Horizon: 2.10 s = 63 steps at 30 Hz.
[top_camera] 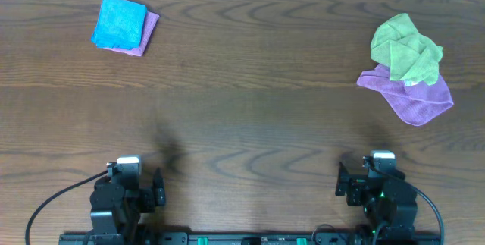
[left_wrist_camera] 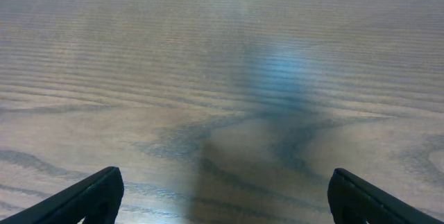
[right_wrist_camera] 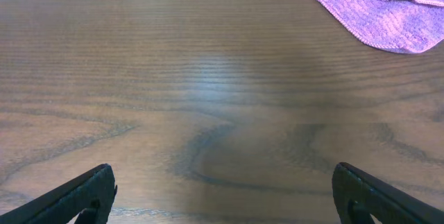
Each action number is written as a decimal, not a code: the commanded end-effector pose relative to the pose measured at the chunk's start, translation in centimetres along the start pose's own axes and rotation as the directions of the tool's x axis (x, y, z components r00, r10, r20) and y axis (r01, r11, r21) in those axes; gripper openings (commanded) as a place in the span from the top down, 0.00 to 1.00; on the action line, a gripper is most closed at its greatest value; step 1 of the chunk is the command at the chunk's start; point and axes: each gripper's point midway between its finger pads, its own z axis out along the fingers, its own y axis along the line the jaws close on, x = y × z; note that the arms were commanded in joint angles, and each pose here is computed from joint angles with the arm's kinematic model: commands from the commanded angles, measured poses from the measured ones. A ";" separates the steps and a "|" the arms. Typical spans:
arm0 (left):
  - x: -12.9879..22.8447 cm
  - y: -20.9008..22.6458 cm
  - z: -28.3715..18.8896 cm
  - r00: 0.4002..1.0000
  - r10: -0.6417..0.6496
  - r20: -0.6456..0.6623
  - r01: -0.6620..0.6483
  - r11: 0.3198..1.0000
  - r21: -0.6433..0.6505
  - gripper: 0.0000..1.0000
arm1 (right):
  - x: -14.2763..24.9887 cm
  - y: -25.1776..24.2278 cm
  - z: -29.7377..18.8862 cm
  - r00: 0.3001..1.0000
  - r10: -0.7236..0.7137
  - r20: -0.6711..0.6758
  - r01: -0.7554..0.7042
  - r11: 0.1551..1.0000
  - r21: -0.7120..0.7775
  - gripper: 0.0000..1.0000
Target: Fold the cloth
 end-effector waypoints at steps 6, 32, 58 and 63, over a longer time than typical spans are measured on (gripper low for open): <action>1.7 0.3 0.7 0.998 0.031 -0.053 -0.032 0.999 -0.019 0.05 | 0.4 -0.3 0.2 1.000 -0.004 -0.005 0.004 1.000 0.016 0.01; 1.7 0.3 0.7 0.998 0.031 -0.053 -0.032 0.999 -0.019 0.05 | -2.0 -1.4 -0.4 0.980 0.198 0.011 -0.198 0.978 0.063 0.01; 1.7 0.3 0.7 0.998 0.031 -0.052 -0.032 0.999 -0.019 0.05 | -25.3 -9.4 4.2 0.953 0.300 -0.031 -0.274 0.904 0.328 0.01; 1.7 0.3 0.7 0.998 0.031 -0.052 -0.032 0.999 -0.019 0.05 | -26.2 -11.9 6.6 0.953 0.302 0.013 -0.286 0.889 0.358 0.01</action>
